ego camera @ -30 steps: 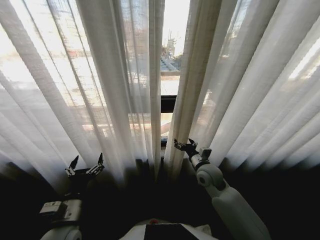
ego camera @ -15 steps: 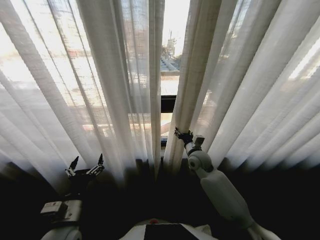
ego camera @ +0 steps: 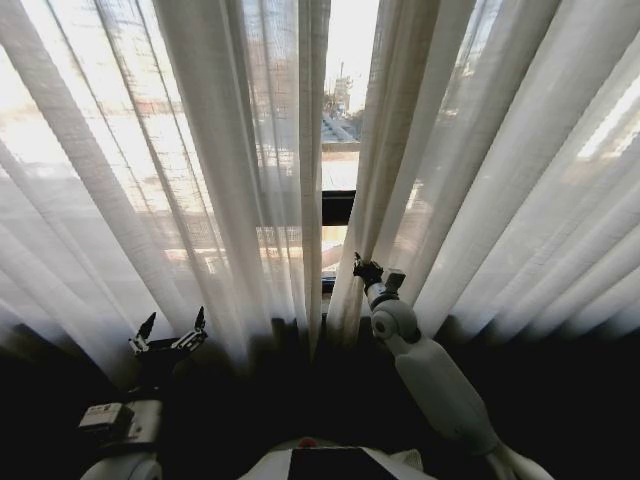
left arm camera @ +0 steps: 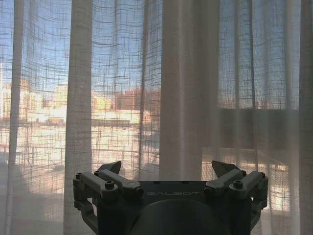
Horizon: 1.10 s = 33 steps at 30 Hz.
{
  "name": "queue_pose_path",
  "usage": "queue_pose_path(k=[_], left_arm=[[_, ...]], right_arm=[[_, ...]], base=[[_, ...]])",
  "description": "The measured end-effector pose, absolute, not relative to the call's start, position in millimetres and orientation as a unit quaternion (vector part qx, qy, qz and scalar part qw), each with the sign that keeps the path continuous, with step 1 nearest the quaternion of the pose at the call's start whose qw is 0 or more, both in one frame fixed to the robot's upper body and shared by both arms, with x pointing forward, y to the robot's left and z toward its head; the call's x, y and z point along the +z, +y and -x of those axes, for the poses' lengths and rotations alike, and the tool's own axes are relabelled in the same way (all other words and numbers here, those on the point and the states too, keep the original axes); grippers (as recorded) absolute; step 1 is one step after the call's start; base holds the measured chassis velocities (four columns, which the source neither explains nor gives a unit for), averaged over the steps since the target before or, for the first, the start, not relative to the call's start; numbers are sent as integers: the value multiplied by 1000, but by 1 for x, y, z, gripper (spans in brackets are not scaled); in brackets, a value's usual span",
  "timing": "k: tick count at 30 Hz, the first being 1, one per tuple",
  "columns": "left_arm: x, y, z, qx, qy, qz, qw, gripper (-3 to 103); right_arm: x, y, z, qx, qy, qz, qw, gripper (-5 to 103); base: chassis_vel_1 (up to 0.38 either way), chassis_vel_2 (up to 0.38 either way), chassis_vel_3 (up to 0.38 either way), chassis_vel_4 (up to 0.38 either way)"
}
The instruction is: Open the curtains by pulling them apart, changing their state from closed to fully open.
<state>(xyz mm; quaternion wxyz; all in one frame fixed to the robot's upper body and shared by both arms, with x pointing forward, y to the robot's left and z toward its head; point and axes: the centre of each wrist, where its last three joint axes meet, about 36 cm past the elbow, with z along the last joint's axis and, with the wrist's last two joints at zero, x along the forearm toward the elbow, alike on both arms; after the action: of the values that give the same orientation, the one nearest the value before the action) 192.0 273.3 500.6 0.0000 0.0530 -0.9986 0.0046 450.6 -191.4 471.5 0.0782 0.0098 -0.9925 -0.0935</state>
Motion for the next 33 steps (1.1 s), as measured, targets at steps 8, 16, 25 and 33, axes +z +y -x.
queue_pose_path(k=[8, 16, 25, 33], left_arm=[[501, 274, -193, 10, -999, -53, -2, 100], [501, 274, -192, 9, -999, -52, -3, 100], [500, 274, -191, 6, -999, -53, -6, 100], [500, 274, -190, 4, -999, -49, -6, 100]], right_arm=[[476, -198, -445, -92, -993, -6, 72, 1], [478, -205, -438, -85, -994, -15, 73, 1], [479, -213, -435, -81, -994, -8, 73, 1], [482, -231, -429, -78, -994, 9, 71, 1]], base=[[0, 0, 0, 0], [0, 0, 0, 0], [-53, -63, 66, 56], [-208, -218, 206, 201]])
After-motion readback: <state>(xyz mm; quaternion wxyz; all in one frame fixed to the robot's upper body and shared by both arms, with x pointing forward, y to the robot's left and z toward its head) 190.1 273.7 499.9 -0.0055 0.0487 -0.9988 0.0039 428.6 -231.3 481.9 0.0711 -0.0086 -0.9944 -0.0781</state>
